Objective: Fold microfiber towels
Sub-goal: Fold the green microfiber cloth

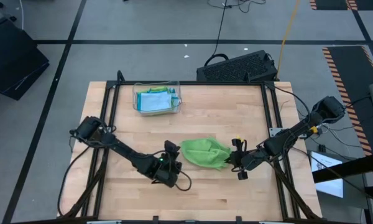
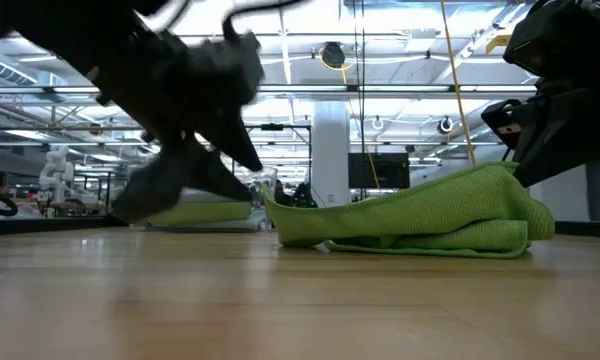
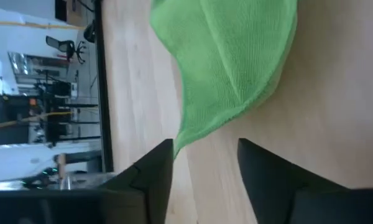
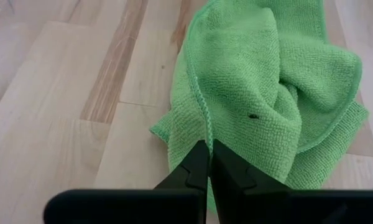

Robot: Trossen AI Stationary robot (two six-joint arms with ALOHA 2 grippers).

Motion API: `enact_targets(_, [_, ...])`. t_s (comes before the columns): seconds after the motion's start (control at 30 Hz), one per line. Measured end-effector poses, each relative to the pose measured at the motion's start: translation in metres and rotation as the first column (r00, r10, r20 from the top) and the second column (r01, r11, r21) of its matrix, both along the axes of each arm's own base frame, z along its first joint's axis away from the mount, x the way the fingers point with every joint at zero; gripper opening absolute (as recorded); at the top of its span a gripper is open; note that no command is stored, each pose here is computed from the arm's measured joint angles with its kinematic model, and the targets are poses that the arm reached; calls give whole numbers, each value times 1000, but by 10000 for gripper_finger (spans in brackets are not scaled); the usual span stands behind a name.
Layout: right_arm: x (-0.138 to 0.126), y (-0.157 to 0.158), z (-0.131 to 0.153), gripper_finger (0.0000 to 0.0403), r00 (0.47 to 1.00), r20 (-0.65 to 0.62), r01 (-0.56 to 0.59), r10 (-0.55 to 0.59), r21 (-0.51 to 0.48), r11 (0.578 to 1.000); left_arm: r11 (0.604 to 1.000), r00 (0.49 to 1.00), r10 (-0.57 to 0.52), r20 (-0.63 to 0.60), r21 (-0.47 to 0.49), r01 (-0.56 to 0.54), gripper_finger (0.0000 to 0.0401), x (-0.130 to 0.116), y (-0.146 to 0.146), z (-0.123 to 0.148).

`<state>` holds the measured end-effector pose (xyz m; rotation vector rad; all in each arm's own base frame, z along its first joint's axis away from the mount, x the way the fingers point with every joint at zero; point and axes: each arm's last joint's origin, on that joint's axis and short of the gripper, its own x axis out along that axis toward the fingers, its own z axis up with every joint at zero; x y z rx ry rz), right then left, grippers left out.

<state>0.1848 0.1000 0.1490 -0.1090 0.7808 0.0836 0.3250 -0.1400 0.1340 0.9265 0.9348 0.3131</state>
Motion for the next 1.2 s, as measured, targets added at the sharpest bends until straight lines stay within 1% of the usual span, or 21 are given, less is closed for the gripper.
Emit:
enact_targets(0.1, [0,0,0,4,1000,1,-1,1,2,1000,997,999,-18,-41,75,21,200,8,8,-7])
enact_targets(0.2, [0,0,0,4,1000,-1,-2,2,2,1000,990,996,-20,-88,141,33,206,13,18,-11])
enact_targets(0.3, [0,0,0,4,1000,-4,-3,3,0,1000,989,994,-8,-111,145,24,198,16,27,-12])
enact_targets(0.4, [0,0,0,4,1000,-2,-5,5,-2,1000,993,992,-10,-122,120,25,173,17,30,-13])
enact_targets(0.53, [0,0,0,4,1000,-1,-7,7,-3,1000,996,992,-24,-128,84,35,120,17,30,-14])
enact_targets(0.77, [0,0,0,4,1000,-1,-10,10,-6,1000,999,998,20,-68,37,-17,17,17,30,-11])
enact_targets(0.8, [0,0,0,4,1000,-1,-11,11,-8,1000,999,998,30,-57,28,-28,9,17,30,-11])
enact_targets(0.97, [0,-1,2,4,1000,24,20,-19,-42,999,998,998,69,-7,-14,-69,16,16,28,-11])
enact_targets(1.03, [-1,-2,6,4,999,45,19,-17,-32,999,997,997,74,17,-33,-74,17,15,25,-6])
enact_targets(1.13, [-4,-4,18,4,995,97,15,-14,-4,1000,992,990,95,103,-94,-85,9,12,20,13])
enact_targets(1.2, [-8,-6,29,4,988,152,2,-4,14,1000,982,974,127,188,-162,-97,5,7,18,32])
